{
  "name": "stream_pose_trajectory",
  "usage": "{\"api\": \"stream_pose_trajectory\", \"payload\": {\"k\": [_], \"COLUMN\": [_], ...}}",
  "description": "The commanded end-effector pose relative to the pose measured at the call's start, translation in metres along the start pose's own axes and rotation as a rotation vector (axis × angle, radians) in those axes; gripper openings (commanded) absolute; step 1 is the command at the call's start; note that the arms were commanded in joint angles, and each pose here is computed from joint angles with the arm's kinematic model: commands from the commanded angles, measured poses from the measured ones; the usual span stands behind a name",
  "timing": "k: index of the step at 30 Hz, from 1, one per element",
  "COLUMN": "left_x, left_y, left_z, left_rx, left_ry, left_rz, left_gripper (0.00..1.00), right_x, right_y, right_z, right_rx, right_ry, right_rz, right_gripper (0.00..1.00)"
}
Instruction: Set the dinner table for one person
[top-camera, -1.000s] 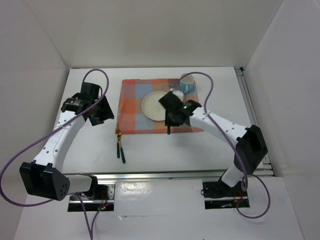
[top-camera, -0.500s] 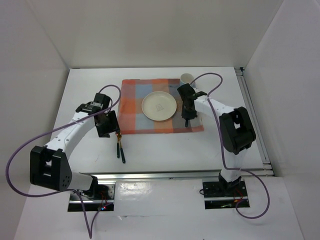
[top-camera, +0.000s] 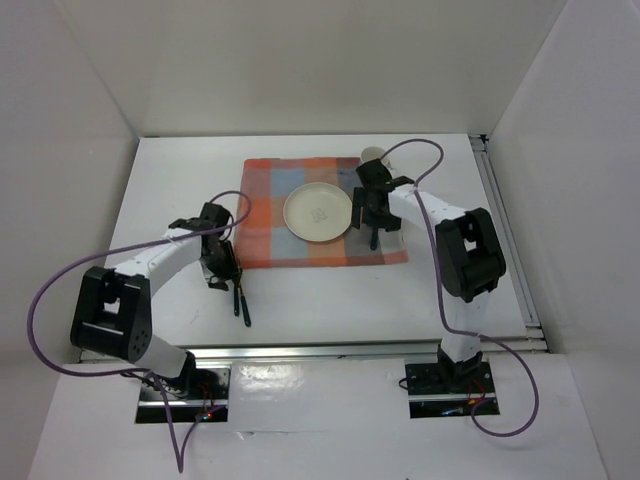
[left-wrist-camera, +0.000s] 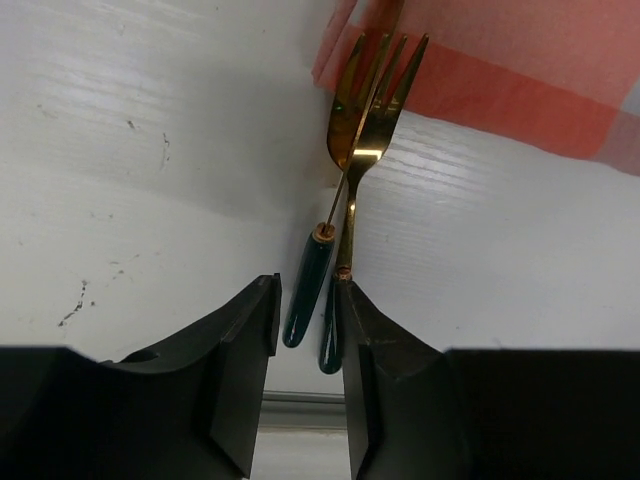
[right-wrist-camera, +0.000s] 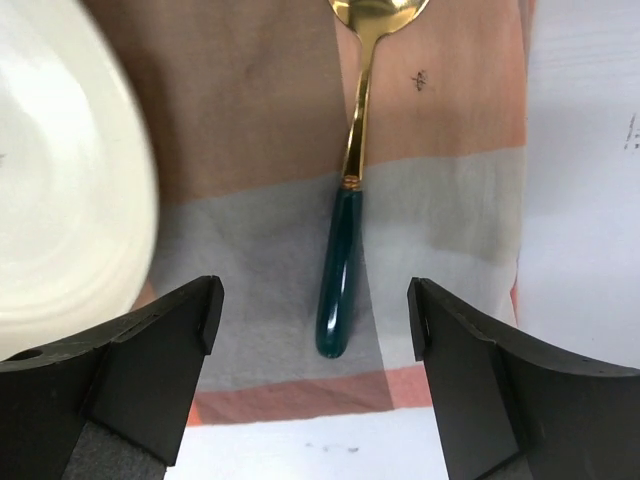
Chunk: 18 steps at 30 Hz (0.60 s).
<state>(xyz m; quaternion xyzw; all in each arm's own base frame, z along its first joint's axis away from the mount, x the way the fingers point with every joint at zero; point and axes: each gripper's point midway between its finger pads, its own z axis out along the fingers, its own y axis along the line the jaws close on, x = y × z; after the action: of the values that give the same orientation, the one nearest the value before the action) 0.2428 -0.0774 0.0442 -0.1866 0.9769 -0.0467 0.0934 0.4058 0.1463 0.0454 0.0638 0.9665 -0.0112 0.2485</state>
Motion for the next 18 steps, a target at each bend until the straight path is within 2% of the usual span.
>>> {"api": "stream_pose_trajectory", "payload": {"k": [1,8,15,18], "left_x": [-0.006,0.005,0.008,0.004], "left_y": [-0.011,-0.002,0.006,0.005], "left_z": [0.008,0.024,0.033,0.016], "left_rx": [0.05,0.009,-0.035,-0.032], "left_ry": [-0.025,0.011,0.013,-0.025], "left_rz": [-0.013,-0.058,-0.091,-0.082], "left_gripper": [0.45,0.4,0.28,0.2], "right_x": [-0.033,-0.026,-0.021,-0.022], "right_y": [0.007,0.0,-0.012,-0.017], "right_z": [-0.041,-0.066,-0.078,-0.08], "right_rx": [-0.069,-0.087,-0.058,-0.052], "right_ry": [-0.107,-0.116,-0.133,-0.132], "right_rz": [0.037,0.051,0.063,0.07], "right_gripper": [0.87,0.87,0.88,0.88]}}
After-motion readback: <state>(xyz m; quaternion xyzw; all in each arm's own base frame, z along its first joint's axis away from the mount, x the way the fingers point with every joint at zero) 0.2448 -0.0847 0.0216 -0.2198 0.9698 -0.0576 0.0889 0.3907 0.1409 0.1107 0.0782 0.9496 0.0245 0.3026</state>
